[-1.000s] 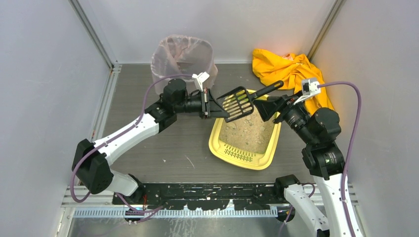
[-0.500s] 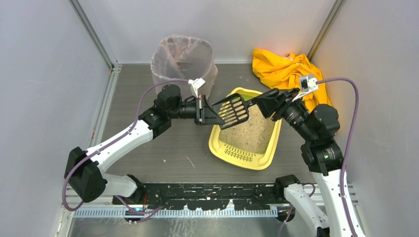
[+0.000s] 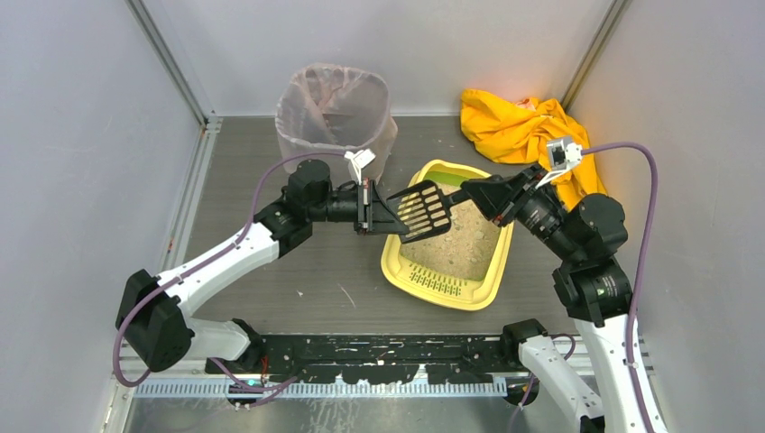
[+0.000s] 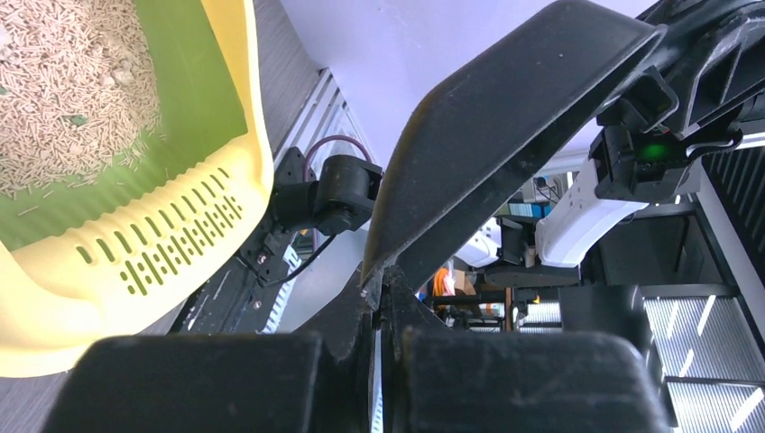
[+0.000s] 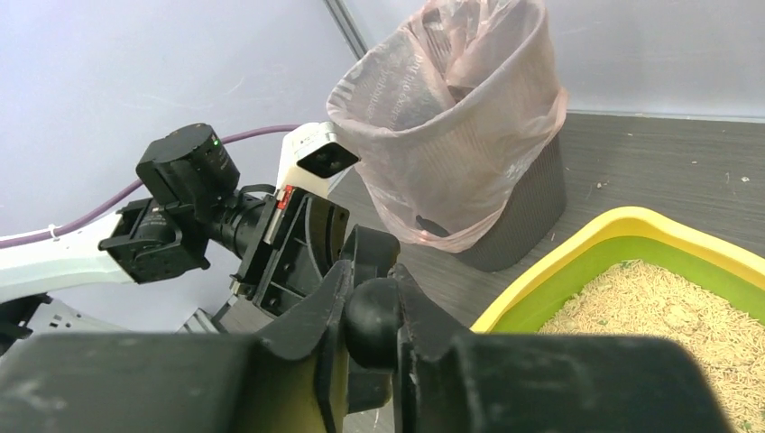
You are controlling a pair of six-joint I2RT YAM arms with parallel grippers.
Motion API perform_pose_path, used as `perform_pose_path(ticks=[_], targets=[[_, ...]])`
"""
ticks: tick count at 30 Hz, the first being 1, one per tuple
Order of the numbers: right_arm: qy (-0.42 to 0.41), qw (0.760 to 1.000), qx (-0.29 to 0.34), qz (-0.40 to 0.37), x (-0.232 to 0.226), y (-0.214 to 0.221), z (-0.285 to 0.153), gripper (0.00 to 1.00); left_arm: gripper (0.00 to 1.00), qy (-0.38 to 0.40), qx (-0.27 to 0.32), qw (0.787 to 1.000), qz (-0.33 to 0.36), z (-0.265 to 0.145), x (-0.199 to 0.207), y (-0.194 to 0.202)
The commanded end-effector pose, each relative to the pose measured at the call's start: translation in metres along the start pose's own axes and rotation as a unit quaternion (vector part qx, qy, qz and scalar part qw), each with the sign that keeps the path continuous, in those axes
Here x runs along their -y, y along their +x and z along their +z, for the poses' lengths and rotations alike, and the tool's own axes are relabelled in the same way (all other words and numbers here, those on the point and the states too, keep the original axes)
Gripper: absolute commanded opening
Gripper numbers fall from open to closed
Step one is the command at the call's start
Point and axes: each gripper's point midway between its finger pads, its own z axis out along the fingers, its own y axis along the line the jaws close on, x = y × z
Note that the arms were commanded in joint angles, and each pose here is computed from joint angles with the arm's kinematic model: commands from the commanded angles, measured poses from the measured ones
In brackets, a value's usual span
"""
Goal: Clean the litter box
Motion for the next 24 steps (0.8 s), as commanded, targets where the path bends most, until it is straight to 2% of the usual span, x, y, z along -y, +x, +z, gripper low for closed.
perform_pose_path(ticks=[1,2,3,4,7,17,20,21,22,24], targets=[[0.029,0.998,0.027,-0.049,0.009,-0.016,-0.005,0.27,0.0,0.054,0.002,0.998,0.045,-0.01,0.036,-0.002],[0.03,0.998,0.026,-0.05,0.01,-0.015,-0.006,0.39,0.0,0.057,0.002,0.997,0.046,-0.01,0.039,-0.003],[0.032,0.998,0.024,-0.051,0.01,-0.014,-0.006,0.47,0.0,0.061,0.001,0.997,0.049,-0.01,0.042,-0.004],[0.034,0.998,0.022,-0.051,0.012,-0.013,-0.006,0.49,0.0,0.064,0.001,0.997,0.052,-0.011,0.046,-0.006],[0.037,0.998,0.017,-0.052,0.014,-0.011,-0.006,0.5,0.0,0.071,0.0,0.996,0.06,-0.012,0.054,-0.008],[0.035,0.998,0.015,-0.054,0.012,-0.009,-0.009,0.39,0.0,0.064,0.01,0.996,0.064,-0.013,0.055,-0.012],[0.032,0.998,0.012,-0.053,0.011,-0.007,-0.009,0.49,0.0,0.065,0.012,0.996,0.064,-0.013,0.057,-0.014],[0.032,0.998,0.011,-0.054,0.011,-0.007,-0.009,0.5,0.0,0.066,0.012,0.996,0.064,-0.013,0.057,-0.014],[0.032,0.998,0.011,-0.054,0.011,-0.006,-0.009,0.49,0.0,0.068,0.012,0.995,0.065,-0.013,0.059,-0.014],[0.033,0.998,0.008,-0.052,0.012,-0.005,-0.008,0.4,0.0,0.07,0.013,0.995,0.067,-0.013,0.061,-0.015]])
